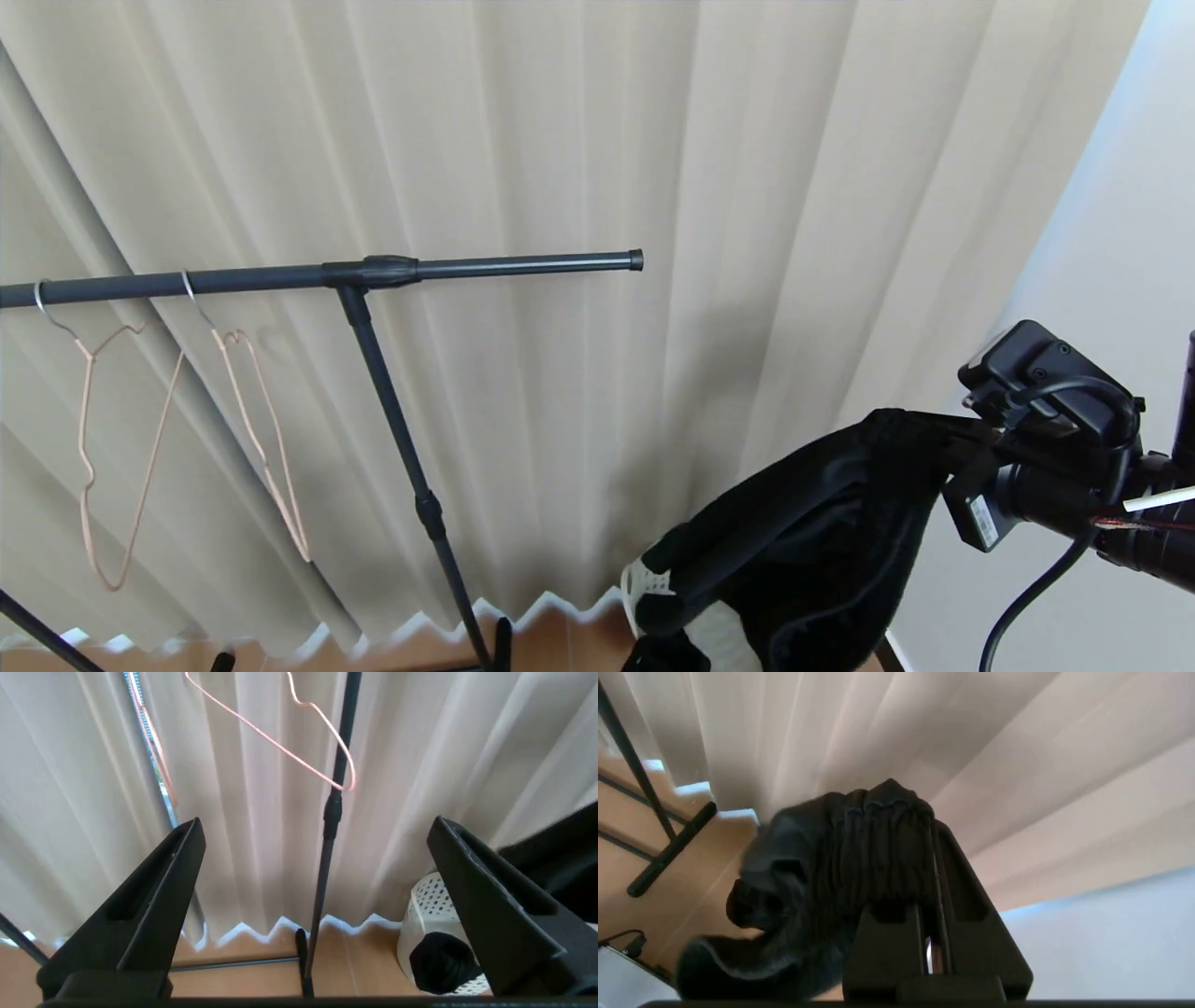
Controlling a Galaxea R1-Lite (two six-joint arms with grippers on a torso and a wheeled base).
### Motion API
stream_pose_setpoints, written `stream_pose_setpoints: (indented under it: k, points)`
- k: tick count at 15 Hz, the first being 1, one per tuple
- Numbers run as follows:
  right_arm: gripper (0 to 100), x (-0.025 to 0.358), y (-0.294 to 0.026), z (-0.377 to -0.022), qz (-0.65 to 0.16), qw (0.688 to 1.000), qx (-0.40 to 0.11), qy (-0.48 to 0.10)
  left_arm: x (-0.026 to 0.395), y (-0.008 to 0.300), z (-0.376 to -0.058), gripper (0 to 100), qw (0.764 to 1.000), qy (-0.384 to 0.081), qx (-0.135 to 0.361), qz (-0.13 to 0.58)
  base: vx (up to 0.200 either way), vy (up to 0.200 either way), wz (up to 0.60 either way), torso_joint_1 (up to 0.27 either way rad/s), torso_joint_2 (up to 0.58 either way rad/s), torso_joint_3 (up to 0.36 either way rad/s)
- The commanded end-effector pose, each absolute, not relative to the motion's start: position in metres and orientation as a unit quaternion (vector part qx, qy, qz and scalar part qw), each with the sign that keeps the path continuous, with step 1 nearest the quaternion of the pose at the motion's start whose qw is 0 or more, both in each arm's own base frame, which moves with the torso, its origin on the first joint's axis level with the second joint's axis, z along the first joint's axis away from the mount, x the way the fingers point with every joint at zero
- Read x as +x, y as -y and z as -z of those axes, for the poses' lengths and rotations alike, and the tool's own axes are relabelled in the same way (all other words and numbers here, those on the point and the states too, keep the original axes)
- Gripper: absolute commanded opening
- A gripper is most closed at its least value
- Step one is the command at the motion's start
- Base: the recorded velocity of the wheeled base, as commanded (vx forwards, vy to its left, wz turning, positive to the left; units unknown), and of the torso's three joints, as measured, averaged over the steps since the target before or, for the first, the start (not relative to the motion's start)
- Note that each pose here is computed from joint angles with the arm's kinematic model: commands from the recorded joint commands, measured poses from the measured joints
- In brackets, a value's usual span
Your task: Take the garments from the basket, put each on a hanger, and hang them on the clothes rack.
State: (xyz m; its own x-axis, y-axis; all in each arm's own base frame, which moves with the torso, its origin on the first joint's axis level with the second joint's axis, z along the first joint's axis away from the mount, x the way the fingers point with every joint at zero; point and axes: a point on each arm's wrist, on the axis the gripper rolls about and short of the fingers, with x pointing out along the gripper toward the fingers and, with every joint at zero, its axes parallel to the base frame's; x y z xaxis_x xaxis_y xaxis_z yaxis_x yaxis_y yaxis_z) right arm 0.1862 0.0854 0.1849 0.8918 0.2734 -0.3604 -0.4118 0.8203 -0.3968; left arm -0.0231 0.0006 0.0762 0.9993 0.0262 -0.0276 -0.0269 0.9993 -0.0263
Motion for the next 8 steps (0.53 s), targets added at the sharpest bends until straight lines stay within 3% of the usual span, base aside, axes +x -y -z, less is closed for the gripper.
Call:
stream_pose_setpoints:
  k: [1,8]
  points:
    - [0,0.1860,-0.0856,-0.1850,-0.183,0.943,-0.239,-0.144,-0.0231,-0.0007,-0.0763,100,1.000,-0.014,-0.014,-0.013,0.000,0.200,0.00,0.002,0.00,0.002]
    - [0,0.1853,-0.0853,-0.1841,-0.183,0.942,-0.239,-0.146,-0.0231,-0.0006,-0.0761,100,1.000,-0.015,-0.013,-0.012,0.000,0.200,0.00,0.002,0.00,0.002]
